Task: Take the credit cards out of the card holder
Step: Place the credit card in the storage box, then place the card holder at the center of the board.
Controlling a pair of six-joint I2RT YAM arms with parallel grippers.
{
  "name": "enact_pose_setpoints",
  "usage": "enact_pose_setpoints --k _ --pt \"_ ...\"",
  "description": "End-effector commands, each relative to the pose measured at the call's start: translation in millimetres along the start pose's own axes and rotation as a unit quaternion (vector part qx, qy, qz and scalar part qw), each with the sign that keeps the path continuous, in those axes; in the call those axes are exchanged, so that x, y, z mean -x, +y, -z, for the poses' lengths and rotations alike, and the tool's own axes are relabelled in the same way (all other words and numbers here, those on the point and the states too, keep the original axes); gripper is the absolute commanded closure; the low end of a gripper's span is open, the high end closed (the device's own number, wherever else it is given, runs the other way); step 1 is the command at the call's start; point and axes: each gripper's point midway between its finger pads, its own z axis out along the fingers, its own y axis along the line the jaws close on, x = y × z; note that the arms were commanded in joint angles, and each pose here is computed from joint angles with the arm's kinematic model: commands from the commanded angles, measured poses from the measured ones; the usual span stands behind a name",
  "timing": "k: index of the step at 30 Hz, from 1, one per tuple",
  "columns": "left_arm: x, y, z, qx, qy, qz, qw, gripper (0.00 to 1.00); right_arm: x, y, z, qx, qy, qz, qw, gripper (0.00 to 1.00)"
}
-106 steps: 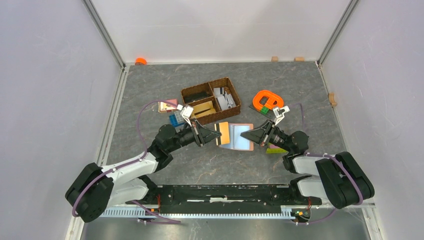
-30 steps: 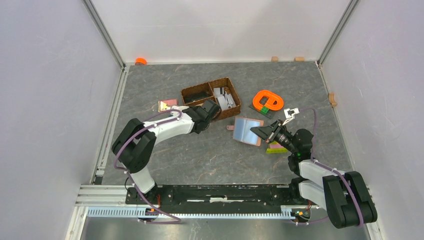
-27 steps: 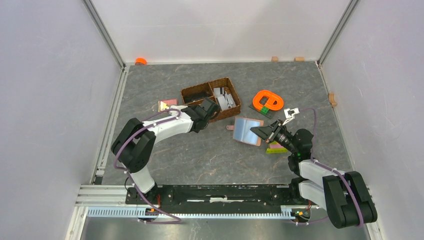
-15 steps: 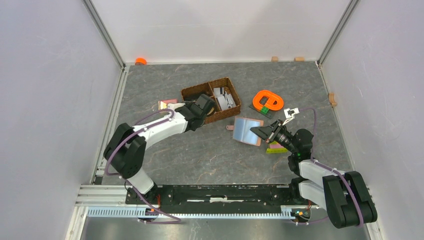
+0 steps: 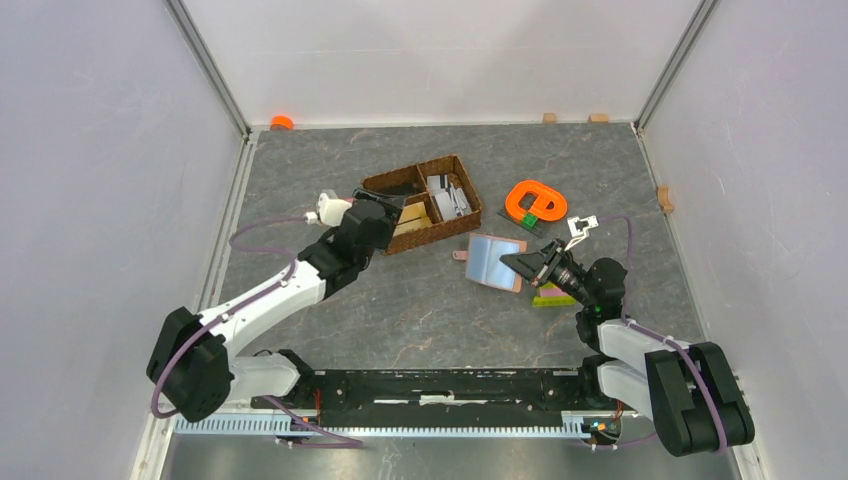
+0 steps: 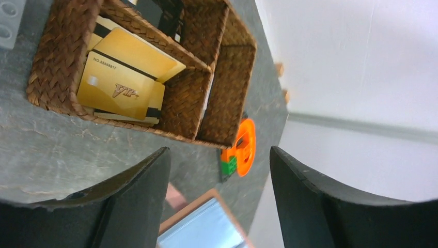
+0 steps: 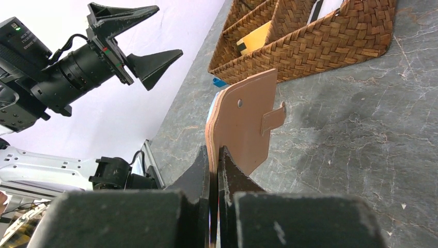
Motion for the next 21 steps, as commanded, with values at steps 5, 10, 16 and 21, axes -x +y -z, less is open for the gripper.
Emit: enact_pose_setpoints --k 5,10,16,21 --pt "-48.1 -30.1 55.2 -0.23 0.194 -0.263 0.917 0.21 10.5 14.4 -0.5 0.033 -0.017 0.039 0.999 1.0" --pt "-67.4 -4.1 73.9 -0.265 0.255 -0.317 0.874 0.19 14.7 25.6 0.4 0.054 -0.022 0.05 0.997 1.0" --pt "-89.8 11.6 71.7 -0.308 0.293 -0.324 0.845 0.12 20.2 51.4 6.1 0.105 -0.034 0.055 0.992 1.0" --pt "-104.3 5.0 84.5 -0.357 0.329 -0.294 0.823 0.02 25.4 80.1 15.2 0.162 -0.046 0.058 0.984 1.0"
